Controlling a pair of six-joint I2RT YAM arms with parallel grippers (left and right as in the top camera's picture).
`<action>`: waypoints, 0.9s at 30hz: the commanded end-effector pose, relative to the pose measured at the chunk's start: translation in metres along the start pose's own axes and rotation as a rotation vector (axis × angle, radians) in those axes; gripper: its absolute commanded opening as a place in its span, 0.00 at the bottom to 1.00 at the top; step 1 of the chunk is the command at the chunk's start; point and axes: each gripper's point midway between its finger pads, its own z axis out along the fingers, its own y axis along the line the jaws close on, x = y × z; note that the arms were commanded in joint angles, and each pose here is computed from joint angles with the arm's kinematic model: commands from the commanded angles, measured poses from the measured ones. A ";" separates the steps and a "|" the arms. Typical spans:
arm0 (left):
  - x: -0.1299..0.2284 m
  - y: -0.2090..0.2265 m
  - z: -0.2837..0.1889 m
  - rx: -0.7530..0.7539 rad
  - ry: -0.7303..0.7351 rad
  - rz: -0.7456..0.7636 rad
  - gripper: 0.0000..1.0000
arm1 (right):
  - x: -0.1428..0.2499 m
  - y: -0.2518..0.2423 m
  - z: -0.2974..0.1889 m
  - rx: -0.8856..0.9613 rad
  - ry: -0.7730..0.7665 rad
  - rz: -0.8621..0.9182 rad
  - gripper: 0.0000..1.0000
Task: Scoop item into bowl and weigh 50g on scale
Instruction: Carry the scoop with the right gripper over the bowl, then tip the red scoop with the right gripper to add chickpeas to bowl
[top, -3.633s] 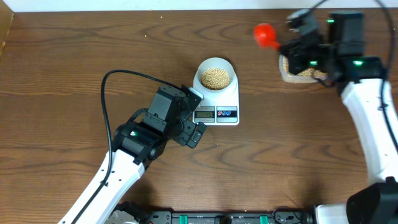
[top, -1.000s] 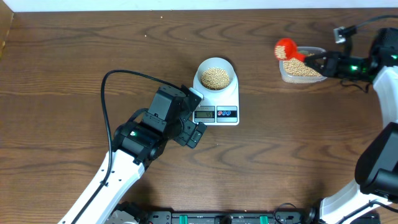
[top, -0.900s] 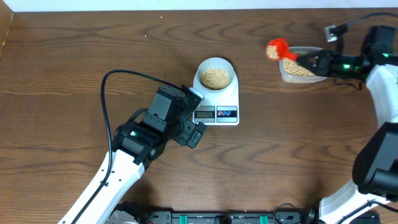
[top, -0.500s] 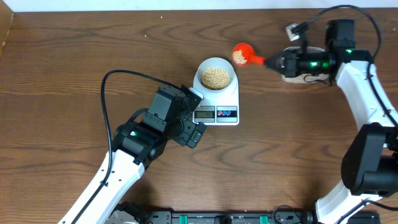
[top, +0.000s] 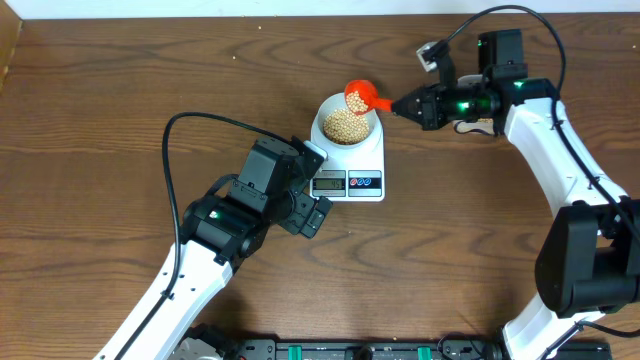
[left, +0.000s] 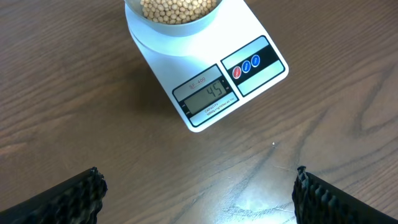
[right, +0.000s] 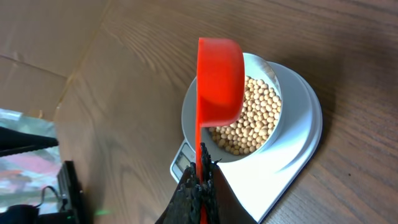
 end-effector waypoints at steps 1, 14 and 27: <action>-0.003 0.002 -0.001 -0.010 -0.006 0.012 0.98 | -0.002 -0.001 0.006 0.041 0.009 -0.015 0.01; -0.003 0.002 -0.001 -0.010 -0.006 0.012 0.98 | -0.007 0.007 0.011 0.051 0.002 -0.091 0.01; -0.003 0.002 -0.001 -0.010 -0.006 0.012 0.98 | -0.004 0.010 0.024 0.122 0.035 -0.165 0.01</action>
